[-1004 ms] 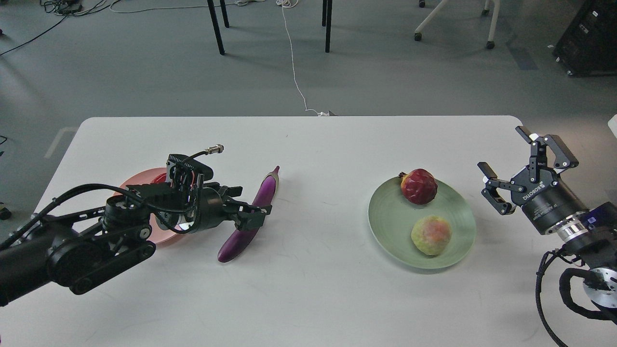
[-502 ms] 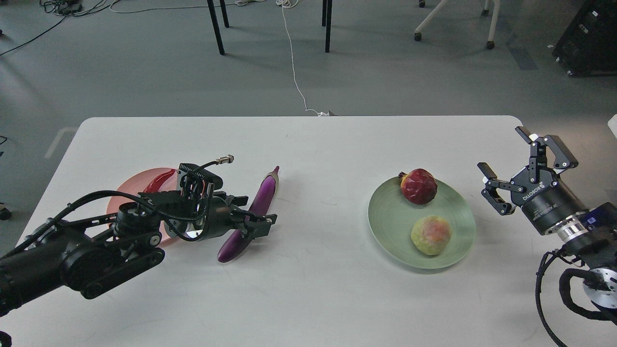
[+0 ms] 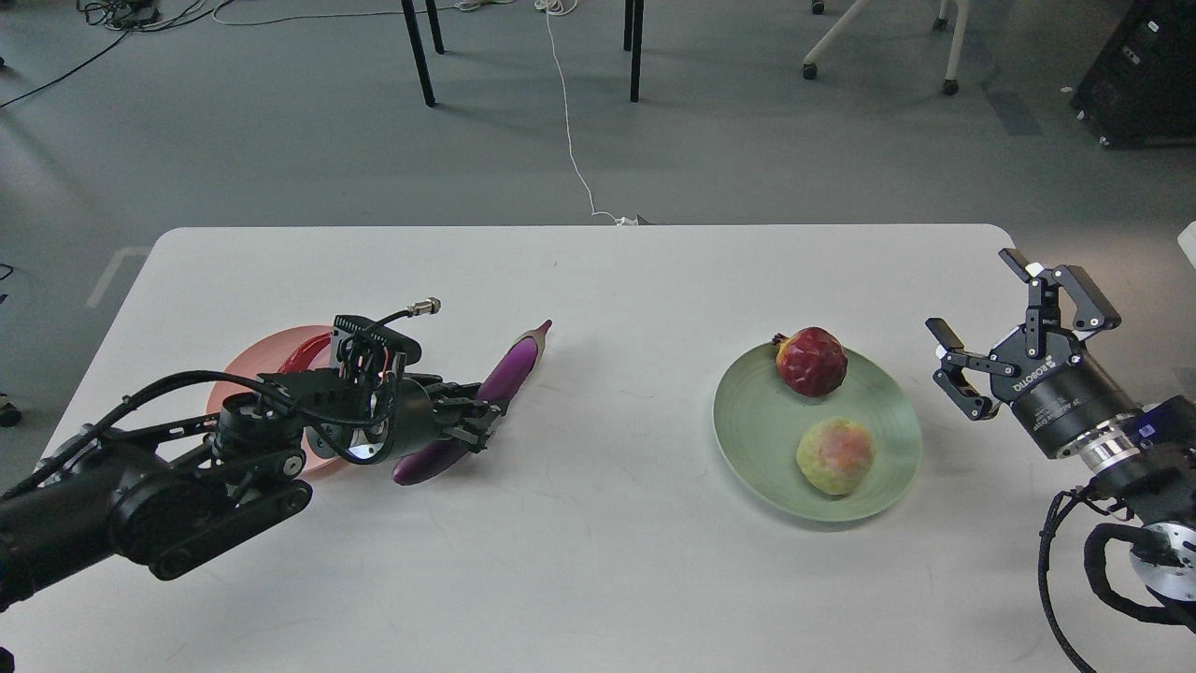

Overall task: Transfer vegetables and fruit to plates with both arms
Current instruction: 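Swing the eggplant onto the pink plate and release it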

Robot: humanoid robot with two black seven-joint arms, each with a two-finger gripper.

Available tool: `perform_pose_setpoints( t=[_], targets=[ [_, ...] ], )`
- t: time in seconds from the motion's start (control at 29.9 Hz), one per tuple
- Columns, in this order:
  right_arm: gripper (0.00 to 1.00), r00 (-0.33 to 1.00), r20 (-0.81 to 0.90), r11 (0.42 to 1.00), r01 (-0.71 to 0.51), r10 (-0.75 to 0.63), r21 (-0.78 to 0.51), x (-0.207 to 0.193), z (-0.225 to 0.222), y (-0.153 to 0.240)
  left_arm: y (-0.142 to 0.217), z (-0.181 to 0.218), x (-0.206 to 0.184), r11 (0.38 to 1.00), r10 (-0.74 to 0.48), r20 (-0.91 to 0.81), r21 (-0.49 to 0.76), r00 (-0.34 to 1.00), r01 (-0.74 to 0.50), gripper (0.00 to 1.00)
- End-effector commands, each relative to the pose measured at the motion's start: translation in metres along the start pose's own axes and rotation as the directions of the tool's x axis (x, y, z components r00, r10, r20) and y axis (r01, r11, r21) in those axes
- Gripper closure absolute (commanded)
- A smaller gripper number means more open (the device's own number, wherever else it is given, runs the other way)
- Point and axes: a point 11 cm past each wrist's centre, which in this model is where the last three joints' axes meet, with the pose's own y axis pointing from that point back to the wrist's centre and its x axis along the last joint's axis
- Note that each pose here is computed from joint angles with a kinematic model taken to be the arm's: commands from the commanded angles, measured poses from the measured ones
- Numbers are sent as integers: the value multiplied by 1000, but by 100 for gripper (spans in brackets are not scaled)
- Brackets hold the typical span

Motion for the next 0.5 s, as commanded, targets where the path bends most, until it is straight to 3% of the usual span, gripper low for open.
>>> perform_pose_setpoints(
  t=[0.0,0.17,0.47],
  targets=[
    [1,1000,1,1000,1,-1,0,0,0,0,16,-13,8,1000,22,10,21,1000,-22,83],
    [1,1000,1,1000,1,-1,0,0,0,0,58,-35,32,994,95,25,59,995,-97,82],
    [1,1000,4,1000,5,-5,-1,-2,2,-1,104,-85,-7,987,65,-60,150,996,-55,77]
  ],
)
